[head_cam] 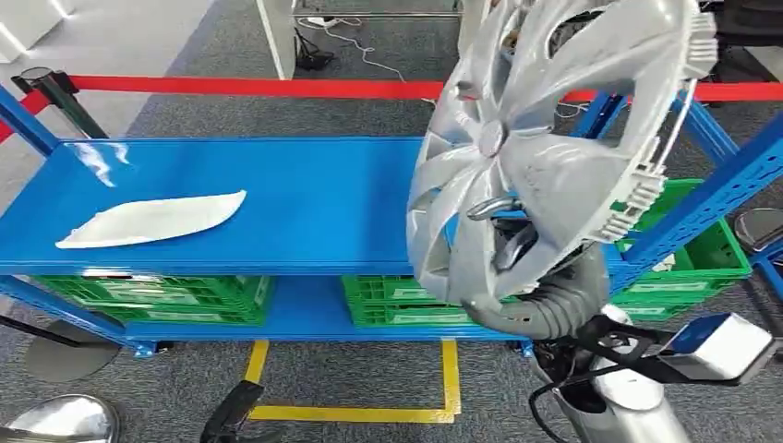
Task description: Take the parts from the cabinet and place them on the table.
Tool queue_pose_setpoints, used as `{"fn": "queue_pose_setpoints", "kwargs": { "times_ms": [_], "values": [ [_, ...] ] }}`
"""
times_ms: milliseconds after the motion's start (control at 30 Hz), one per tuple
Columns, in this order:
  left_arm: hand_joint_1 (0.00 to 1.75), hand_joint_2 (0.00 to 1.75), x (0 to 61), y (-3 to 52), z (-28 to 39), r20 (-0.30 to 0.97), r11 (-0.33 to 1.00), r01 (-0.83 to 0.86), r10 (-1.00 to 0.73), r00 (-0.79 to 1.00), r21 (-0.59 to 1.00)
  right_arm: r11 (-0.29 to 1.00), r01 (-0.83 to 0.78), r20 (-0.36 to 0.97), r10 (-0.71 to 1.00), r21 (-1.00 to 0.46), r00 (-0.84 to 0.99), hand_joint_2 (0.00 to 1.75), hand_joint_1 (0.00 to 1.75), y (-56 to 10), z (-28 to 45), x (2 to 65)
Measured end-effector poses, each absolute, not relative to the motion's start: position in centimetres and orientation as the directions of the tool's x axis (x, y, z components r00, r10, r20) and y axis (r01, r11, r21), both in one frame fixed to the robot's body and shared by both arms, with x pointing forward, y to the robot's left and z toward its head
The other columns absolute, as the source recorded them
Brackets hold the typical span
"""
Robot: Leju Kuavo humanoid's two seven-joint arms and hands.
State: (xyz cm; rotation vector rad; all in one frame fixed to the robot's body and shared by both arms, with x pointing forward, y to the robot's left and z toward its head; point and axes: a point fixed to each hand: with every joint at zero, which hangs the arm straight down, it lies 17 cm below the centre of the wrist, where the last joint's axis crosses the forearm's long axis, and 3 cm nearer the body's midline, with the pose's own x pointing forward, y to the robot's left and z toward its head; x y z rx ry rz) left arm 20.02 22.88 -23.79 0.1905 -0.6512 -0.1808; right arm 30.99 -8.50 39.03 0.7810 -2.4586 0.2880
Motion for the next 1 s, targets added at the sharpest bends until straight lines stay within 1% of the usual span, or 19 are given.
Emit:
{"fn": "queue_pose_setpoints", "kwargs": {
  "times_ms": [1000],
  "values": [
    [0.00,1.75,18.4,23.9,-24.5,0.549,0.971,0.072,-0.190,0.814,0.229,0.787,-0.616,0.572,-0.484,-0.046,-0.662,1.75,1.75,-8.0,38.2,30.4]
  ]
}}
